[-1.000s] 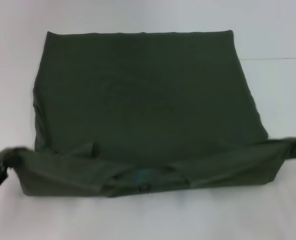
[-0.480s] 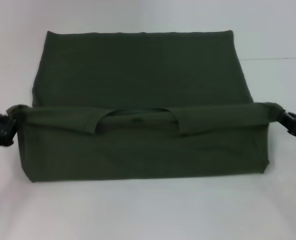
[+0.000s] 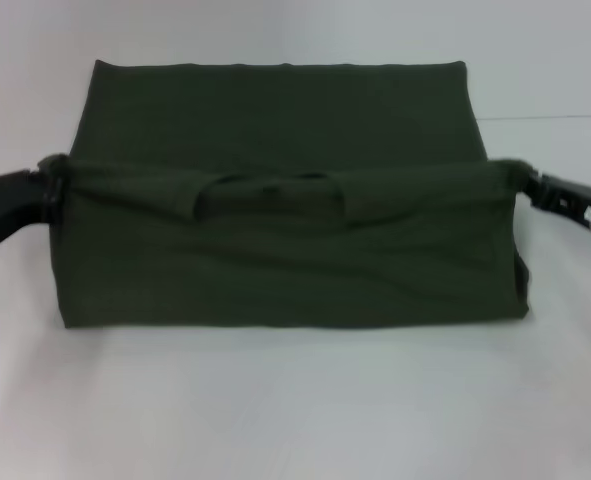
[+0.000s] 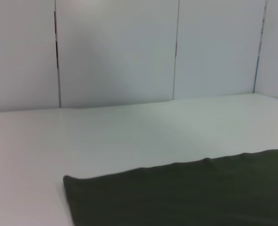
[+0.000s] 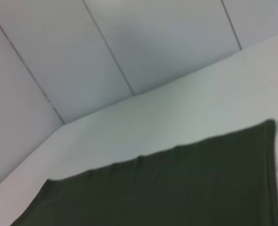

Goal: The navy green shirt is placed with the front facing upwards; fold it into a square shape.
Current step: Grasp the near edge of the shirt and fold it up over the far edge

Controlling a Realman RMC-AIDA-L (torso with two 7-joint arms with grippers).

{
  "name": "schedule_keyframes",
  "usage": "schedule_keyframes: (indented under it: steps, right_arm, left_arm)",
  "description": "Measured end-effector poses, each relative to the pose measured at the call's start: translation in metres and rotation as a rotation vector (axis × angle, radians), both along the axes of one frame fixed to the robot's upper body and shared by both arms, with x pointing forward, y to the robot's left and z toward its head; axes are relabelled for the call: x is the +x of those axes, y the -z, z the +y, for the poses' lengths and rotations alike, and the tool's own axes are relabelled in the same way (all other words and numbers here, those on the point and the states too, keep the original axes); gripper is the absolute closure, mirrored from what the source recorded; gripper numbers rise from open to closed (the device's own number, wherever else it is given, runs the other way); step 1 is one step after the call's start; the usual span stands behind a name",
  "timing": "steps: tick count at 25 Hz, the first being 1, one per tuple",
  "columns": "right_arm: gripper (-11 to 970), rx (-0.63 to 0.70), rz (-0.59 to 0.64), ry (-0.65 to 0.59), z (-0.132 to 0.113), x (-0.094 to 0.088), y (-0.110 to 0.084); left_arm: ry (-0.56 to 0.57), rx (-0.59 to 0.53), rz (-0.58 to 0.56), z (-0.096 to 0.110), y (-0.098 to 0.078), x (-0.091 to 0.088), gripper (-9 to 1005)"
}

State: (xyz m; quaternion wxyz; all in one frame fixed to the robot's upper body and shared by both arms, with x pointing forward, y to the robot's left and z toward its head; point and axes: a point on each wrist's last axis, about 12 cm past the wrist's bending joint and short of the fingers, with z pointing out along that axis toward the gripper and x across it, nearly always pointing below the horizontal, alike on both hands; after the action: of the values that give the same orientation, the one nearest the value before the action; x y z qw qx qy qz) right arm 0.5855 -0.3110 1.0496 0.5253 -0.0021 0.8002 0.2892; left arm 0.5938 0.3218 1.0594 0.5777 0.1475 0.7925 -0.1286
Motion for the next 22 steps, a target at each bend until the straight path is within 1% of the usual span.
schedule_keyframes:
  steps: [5, 10, 16, 20, 21, 22]
  right_arm:
    - [824, -0.038, -0.017, 0.04, 0.003, 0.022, -0.012]
    - [805, -0.109, 0.01, 0.048, 0.014, 0.036, -0.013]
    - [783, -0.176, 0.032, 0.036, 0.03, 0.045, -0.008]
    - [768, -0.19, 0.057, 0.062, 0.035, 0.048, -0.005]
    - [764, -0.193, 0.061, 0.064, 0.036, 0.049, -0.004]
    - [760, -0.196, 0.063, 0.066, 0.036, 0.049, -0.004]
  left_arm:
    - [-0.017, 0.073, -0.005, -0.015, -0.006, 0.023, 966]
    - [-0.039, 0.131, 0.021, -0.031, -0.007, 0.041, 964]
    - [-0.093, 0.181, 0.064, -0.035, -0.004, 0.05, 961]
    - [-0.102, 0.184, 0.072, -0.038, -0.003, 0.05, 959]
    - [-0.145, 0.165, 0.084, -0.037, -0.002, 0.051, 959]
    - [-0.159, 0.158, 0.087, -0.037, -0.002, 0.052, 958]
